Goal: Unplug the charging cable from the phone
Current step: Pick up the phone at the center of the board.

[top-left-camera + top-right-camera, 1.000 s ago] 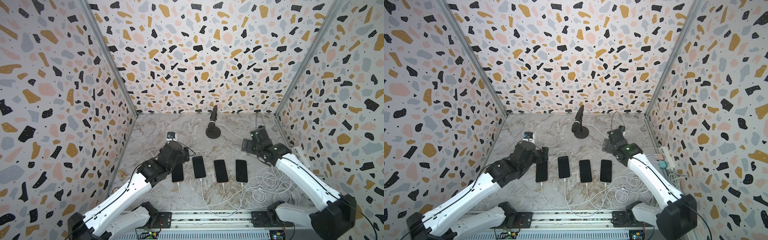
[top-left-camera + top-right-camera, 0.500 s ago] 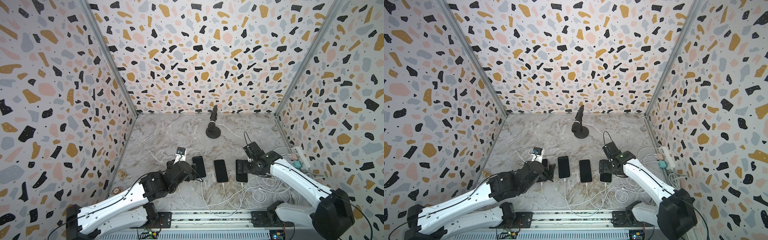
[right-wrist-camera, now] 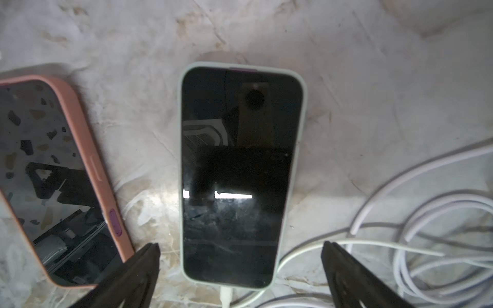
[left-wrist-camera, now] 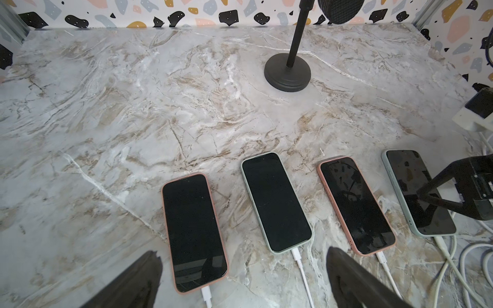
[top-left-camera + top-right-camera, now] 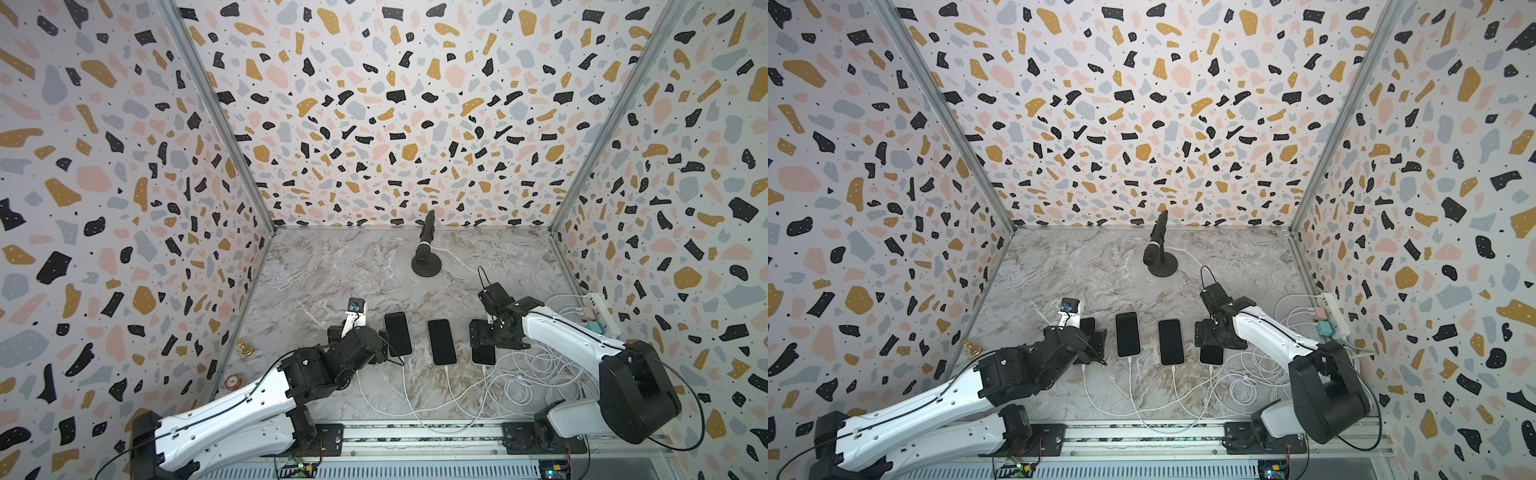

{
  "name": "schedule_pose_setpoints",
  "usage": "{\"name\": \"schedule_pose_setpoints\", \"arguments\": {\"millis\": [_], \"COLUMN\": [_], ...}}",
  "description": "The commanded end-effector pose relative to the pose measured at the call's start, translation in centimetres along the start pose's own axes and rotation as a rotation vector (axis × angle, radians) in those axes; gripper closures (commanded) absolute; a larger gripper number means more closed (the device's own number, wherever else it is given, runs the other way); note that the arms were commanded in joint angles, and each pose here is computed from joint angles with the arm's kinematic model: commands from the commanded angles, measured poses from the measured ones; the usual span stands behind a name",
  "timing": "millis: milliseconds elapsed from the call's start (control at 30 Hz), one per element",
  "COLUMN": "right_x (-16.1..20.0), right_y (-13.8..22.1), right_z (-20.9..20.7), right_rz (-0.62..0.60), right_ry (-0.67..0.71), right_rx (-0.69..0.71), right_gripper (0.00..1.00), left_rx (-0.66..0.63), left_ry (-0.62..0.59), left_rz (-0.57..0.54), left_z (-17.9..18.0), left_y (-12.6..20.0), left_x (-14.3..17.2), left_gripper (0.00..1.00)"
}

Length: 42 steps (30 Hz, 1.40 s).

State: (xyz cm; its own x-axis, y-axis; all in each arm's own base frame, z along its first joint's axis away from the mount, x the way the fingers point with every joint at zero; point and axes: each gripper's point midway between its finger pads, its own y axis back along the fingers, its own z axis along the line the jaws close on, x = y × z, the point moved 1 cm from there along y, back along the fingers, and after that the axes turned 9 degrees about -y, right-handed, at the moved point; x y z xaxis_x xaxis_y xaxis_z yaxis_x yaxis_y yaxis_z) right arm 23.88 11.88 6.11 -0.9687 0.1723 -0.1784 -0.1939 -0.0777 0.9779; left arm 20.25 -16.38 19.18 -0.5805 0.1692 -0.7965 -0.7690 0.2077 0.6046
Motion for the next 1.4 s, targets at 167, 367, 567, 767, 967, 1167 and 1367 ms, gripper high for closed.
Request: {"name": "schedule_pose_setpoints", "arguments": {"millis": [167, 367, 567, 767, 967, 1167, 1367], "right_x": [-0.1, -0.3, 0.4, 0.9, 1.3, 0.8, -0.4], "right_y": [-0.5, -1.5, -3.1, -3.9, -4.2, -3.4, -1.4], "right_z": [0.0, -0.4, -0.3, -0.5, -0.8, -0.7, 0.3], "right_rz": [-0.004, 0.003, 0.044, 0.068, 0.087, 0.063, 0.002], "right_ry": [-0.014, -0.038, -0.048, -0.061, -0.074, -0.061, -0.049], "right_rx": [-0.01, 0.024, 0.02, 0.031, 0.042, 0.043, -0.012], "right_gripper": [0.0, 0.0, 0.0, 0.04, 0.18, 0.4, 0.65], "left_rx": [0.022, 0.072, 0.144, 0.191, 0.235, 0.277, 0.427], "left_ry": [0.058, 0.069, 0.063, 0.051, 0.021, 0.011, 0.02], "left_rz": [0.001, 0.02, 0.047, 0.026, 0.003, -0.041, -0.093], "left_z": [-1.0, -2.3, -4.2, -5.6, -7.6, -9.6, -12.8], "left_y": [-0.9, -1.7, -2.7, -2.9, -3.0, -2.9, -2.6], "left_x": [0.3, 0.8, 1.7, 1.8, 2.2, 2.1, 2.1], "left_gripper": [0.0, 0.0, 0.0, 0.0, 0.0, 0.0, 0.0]}}
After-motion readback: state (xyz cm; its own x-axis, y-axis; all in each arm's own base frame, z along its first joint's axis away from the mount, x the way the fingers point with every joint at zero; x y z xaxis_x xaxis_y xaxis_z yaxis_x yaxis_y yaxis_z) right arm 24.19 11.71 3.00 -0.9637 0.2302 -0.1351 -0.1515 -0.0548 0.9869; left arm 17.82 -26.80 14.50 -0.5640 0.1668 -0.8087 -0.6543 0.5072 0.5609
